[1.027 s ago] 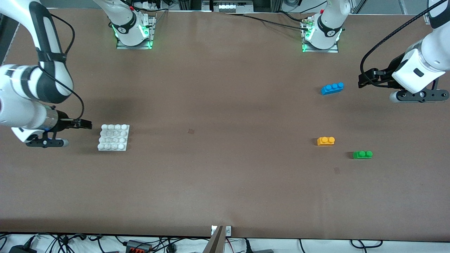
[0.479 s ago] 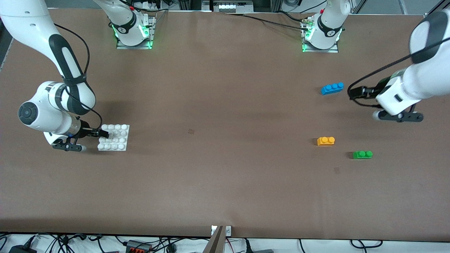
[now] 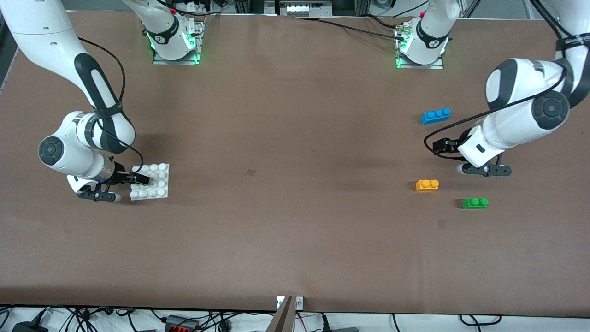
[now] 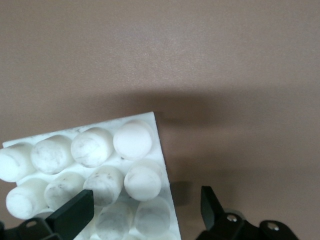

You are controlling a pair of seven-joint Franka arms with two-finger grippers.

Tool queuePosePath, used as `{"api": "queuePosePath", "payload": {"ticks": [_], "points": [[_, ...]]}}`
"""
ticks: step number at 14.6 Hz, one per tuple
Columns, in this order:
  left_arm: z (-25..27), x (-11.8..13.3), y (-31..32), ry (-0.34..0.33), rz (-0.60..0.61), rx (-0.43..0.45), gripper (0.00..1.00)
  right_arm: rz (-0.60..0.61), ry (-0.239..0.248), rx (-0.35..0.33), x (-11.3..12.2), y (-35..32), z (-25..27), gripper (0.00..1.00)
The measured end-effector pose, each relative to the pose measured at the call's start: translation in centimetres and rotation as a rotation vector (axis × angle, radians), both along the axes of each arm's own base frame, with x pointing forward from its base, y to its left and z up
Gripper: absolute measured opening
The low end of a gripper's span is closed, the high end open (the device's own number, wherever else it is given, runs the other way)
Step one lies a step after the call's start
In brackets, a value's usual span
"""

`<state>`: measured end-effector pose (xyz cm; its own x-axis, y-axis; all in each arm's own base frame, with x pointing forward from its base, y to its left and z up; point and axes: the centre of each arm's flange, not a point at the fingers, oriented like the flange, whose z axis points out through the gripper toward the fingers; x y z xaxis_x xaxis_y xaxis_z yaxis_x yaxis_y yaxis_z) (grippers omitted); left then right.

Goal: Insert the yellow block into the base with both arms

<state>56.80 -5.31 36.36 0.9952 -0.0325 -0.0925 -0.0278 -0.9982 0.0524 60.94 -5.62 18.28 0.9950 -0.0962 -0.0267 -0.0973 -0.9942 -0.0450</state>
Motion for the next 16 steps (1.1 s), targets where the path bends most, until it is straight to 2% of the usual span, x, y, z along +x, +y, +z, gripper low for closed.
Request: {"api": "queuePosePath", "payload": {"ticks": [4,8,16], "points": [[-3.9,0.6,-0.5,-0.064,0.004,-0.018,1.00,0.012,-0.016,-0.001,0.3,0.1,0.6,0.95],[-8.2,1.2,0.3,-0.043,0.025,-0.035,1.00,0.139,-0.037,0.000,0.6,0.6,1.2,0.95],[-11.9,2.0,1.1,-0.063,0.049,-0.050,1.00,0.205,-0.039,0.015,0.7,2.4,1.1,0.95]]}}
